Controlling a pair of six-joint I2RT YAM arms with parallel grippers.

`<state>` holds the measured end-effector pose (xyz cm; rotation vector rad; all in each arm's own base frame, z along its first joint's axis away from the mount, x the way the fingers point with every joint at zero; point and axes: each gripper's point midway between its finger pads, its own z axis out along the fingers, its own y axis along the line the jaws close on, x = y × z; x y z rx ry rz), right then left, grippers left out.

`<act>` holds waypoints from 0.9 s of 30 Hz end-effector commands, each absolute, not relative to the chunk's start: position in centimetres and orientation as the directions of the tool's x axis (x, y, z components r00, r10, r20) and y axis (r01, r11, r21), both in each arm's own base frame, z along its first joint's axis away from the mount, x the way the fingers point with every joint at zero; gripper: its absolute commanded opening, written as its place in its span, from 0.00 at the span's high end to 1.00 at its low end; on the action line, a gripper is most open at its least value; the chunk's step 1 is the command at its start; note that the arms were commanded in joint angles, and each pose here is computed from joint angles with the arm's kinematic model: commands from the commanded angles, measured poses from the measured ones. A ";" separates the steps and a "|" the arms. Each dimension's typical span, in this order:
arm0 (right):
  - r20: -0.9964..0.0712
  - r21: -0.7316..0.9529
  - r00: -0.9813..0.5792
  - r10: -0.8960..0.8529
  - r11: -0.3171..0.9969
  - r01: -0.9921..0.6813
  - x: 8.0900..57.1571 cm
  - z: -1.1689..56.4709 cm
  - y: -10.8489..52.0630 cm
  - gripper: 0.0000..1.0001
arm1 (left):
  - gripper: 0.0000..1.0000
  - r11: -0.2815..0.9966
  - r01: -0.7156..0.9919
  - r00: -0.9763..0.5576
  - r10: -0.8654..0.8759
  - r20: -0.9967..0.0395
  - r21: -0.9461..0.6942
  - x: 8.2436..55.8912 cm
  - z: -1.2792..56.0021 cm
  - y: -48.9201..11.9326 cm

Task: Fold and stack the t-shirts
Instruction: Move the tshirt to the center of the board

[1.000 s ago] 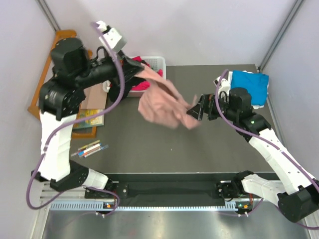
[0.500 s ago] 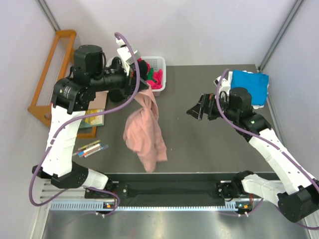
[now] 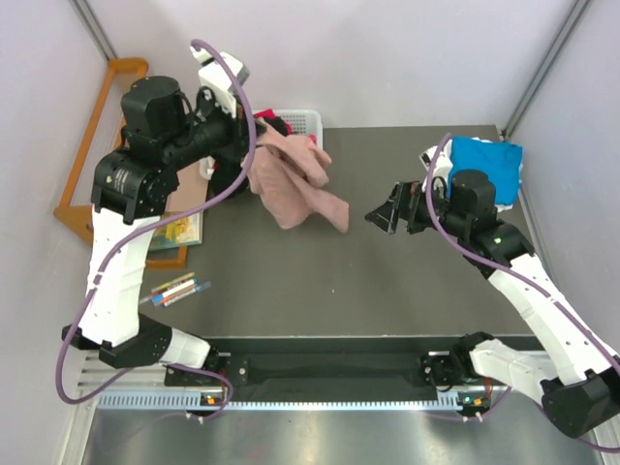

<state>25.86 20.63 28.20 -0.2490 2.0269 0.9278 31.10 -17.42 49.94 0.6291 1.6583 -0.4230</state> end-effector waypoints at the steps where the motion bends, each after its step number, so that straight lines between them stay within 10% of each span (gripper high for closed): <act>1: -0.836 0.480 -0.519 0.177 0.695 -0.535 25.7 31.7 20.3 0.00 | 1.00 0.593 0.802 -0.183 0.136 -0.974 -0.068 28.5 47.5 -21.9; 10: -0.835 0.479 -0.521 0.178 0.700 -0.529 25.6 31.5 20.2 0.00 | 1.00 0.781 0.621 -0.244 0.113 -0.963 -0.065 34.4 45.5 -20.2; 14: -0.833 0.481 -0.524 0.180 0.704 -0.522 25.7 31.2 20.1 0.00 | 1.00 0.958 0.285 -0.189 0.087 -0.978 0.030 38.1 47.3 -14.3; 27: -0.829 0.488 -0.532 0.172 0.686 -0.540 25.8 31.1 20.6 0.00 | 1.00 0.984 -0.130 -0.075 -0.133 -0.988 -0.123 36.3 51.2 -0.5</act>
